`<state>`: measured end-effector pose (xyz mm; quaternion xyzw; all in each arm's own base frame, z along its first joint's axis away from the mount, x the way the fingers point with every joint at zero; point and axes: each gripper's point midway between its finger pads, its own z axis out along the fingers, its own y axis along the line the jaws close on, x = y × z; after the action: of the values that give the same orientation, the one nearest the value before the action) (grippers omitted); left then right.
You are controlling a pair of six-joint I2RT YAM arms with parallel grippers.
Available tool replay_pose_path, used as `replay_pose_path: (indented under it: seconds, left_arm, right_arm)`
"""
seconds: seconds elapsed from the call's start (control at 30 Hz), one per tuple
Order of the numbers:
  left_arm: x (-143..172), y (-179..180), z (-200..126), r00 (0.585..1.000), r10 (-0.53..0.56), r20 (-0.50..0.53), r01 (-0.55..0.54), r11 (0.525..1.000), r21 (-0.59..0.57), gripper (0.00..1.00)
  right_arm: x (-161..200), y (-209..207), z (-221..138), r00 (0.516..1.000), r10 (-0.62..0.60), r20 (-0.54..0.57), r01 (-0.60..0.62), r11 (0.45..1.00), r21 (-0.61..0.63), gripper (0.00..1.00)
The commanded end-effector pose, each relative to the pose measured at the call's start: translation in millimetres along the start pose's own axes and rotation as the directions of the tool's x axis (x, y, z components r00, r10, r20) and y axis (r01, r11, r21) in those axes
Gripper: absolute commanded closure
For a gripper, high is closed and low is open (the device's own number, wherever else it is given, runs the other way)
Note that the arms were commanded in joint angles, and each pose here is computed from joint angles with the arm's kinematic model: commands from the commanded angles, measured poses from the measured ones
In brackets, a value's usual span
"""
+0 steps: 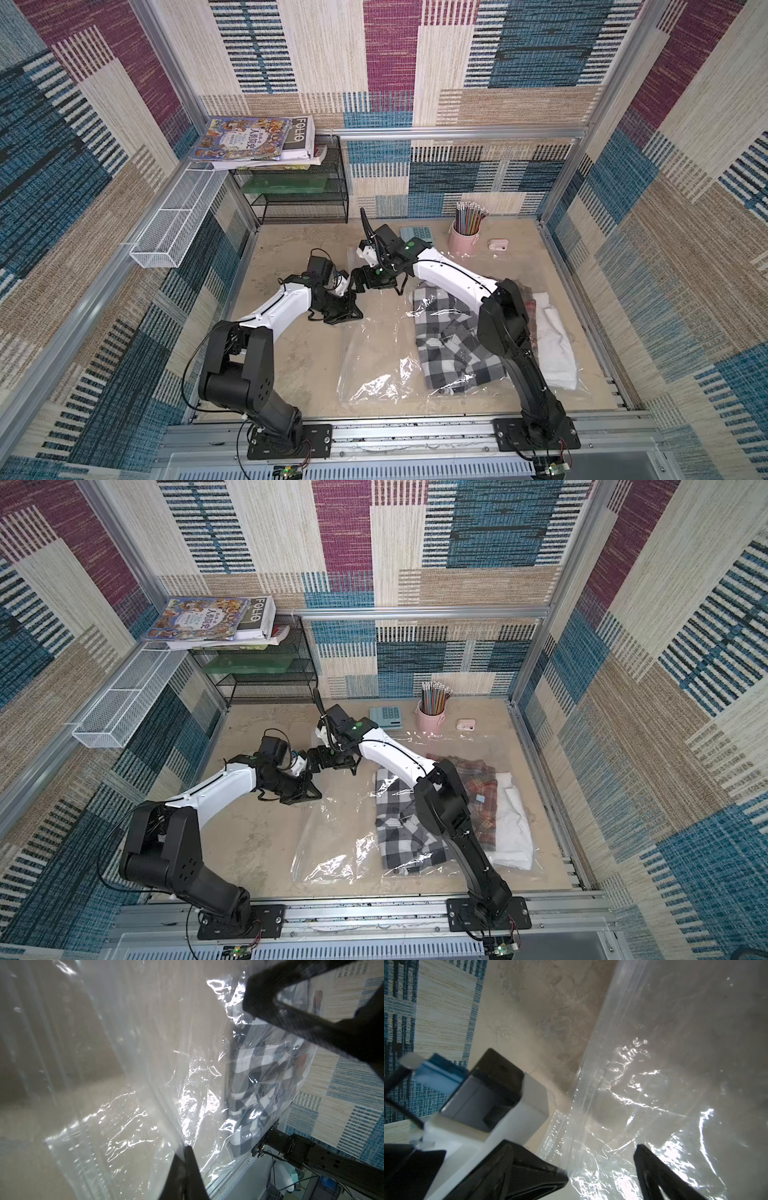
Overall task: Take the shirt out of the vacuum bag
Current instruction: Open the vacuum bag at the center of the board.
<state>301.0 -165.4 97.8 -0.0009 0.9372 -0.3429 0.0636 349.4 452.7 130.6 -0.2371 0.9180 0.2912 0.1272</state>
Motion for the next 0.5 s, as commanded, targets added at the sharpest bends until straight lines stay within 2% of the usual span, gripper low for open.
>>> replay_pose_path:
  seconds: [0.0, 0.27, 0.47]
  left_arm:
    - [-23.2, -24.2, -7.4, 0.990, 0.100, 0.102, -0.108, 0.991, 0.077, 0.97]
    - [-17.0, -15.0, -3.8, 0.991, 0.092, 0.101, -0.098, 0.994, 0.052, 0.97]
    - [-15.2, -3.4, -1.1, 0.992, 0.087, 0.096, -0.087, 0.996, -0.001, 0.99]
  right_arm:
    - [39.3, -5.0, 15.2, 0.988, 0.026, -0.150, -0.023, 0.999, 0.022, 0.07]
    - [37.4, -16.2, 20.5, 0.985, 0.073, -0.156, -0.071, 0.997, 0.022, 0.09]
    - [11.1, -23.5, -19.8, 0.988, 0.148, -0.048, -0.152, 0.985, -0.086, 0.08]
